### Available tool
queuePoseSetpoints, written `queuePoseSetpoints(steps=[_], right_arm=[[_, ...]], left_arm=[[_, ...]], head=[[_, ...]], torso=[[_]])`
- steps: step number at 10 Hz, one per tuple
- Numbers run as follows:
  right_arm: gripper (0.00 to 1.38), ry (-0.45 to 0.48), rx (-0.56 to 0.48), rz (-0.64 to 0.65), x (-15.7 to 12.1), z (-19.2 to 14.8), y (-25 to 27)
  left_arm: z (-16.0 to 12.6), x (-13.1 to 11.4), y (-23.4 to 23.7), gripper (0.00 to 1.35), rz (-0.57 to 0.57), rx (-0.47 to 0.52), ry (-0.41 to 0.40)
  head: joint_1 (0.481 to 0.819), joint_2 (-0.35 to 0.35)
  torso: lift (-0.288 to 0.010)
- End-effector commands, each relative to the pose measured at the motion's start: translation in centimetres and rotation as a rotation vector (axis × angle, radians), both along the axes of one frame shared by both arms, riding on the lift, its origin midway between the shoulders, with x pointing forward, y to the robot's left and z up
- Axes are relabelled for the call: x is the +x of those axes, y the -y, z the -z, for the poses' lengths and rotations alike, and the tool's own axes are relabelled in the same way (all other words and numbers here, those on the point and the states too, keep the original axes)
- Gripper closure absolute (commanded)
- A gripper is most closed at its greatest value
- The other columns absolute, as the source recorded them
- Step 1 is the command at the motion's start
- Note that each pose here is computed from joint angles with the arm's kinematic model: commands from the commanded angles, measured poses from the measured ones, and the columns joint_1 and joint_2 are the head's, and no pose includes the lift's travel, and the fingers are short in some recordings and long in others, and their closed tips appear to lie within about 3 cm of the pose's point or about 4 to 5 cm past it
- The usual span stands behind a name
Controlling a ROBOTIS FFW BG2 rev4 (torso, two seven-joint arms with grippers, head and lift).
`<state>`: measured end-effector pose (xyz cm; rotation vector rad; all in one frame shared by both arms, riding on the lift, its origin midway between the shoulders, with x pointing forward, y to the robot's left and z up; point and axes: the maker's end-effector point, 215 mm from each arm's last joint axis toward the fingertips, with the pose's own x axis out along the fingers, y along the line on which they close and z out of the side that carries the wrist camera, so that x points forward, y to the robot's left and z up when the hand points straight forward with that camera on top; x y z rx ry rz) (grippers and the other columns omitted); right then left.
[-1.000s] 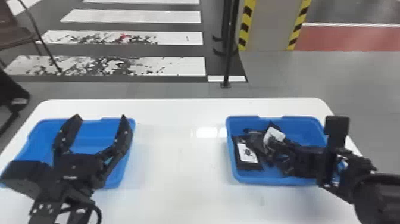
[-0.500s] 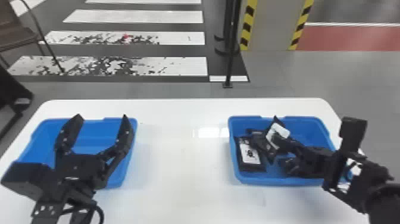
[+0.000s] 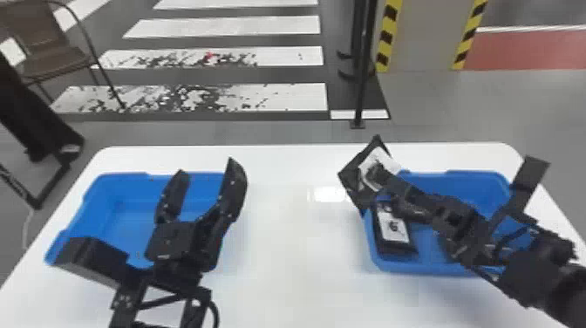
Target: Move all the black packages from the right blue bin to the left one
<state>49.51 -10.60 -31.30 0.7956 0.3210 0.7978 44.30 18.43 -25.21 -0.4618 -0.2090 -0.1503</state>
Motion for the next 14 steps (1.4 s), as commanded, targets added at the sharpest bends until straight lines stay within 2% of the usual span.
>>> queuePoseSetpoints(steps=[1, 2, 5, 9, 10, 11, 12, 13, 14], right_arm=[[1.17, -0.025, 0.143, -0.136, -1.8, -2.1, -5.2], [1.17, -0.043, 0.188, -0.196, -2.7, -2.5, -7.4], [1.17, -0.06, 0.198, -0.241, -3.5, -2.3, -9.3], [1.17, -0.072, 0.237, -0.3, -4.4, -3.0, -11.8], [1.17, -0.075, 0.242, -0.303, -4.5, -3.0, -12.0], [1.17, -0.075, 0.246, -0.296, -4.3, -3.0, -11.8], [1.17, -0.068, 0.252, -0.287, -4.0, -3.1, -11.6], [1.17, -0.053, 0.262, -0.265, -3.5, -3.3, -11.2], [1.17, -0.047, 0.265, -0.257, -3.2, -3.5, -11.0]], left_arm=[[-0.7, -0.1, 3.7, 0.14, 0.095, -0.109, 0.002], [-0.8, -0.3, 5.8, 0.14, 0.151, -0.148, -0.005], [-1.6, -1.5, 9.1, 0.14, 0.238, -0.229, 0.009], [-0.2, -1.5, 10.8, 0.14, 0.287, -0.213, -0.042], [-0.2, -1.4, 10.3, 0.24, 0.275, -0.212, -0.04], [0.5, -1.4, 10.1, 0.74, 0.275, -0.228, -0.064], [0.5, -1.4, 10.0, 1.06, 0.272, -0.229, -0.067], [0.3, -1.8, 10.6, 1.18, 0.295, -0.156, -0.102], [-0.1, -1.9, 10.5, 1.22, 0.291, -0.137, -0.098]], head=[[0.695, 0.086], [0.695, 0.101], [0.695, 0.113], [0.695, 0.104], [0.695, 0.11], [0.695, 0.114], [0.695, 0.12], [0.695, 0.121], [0.695, 0.116]], torso=[[-0.154], [-0.154], [-0.154], [-0.154], [-0.154], [-0.154], [-0.154], [-0.154], [-0.154]])
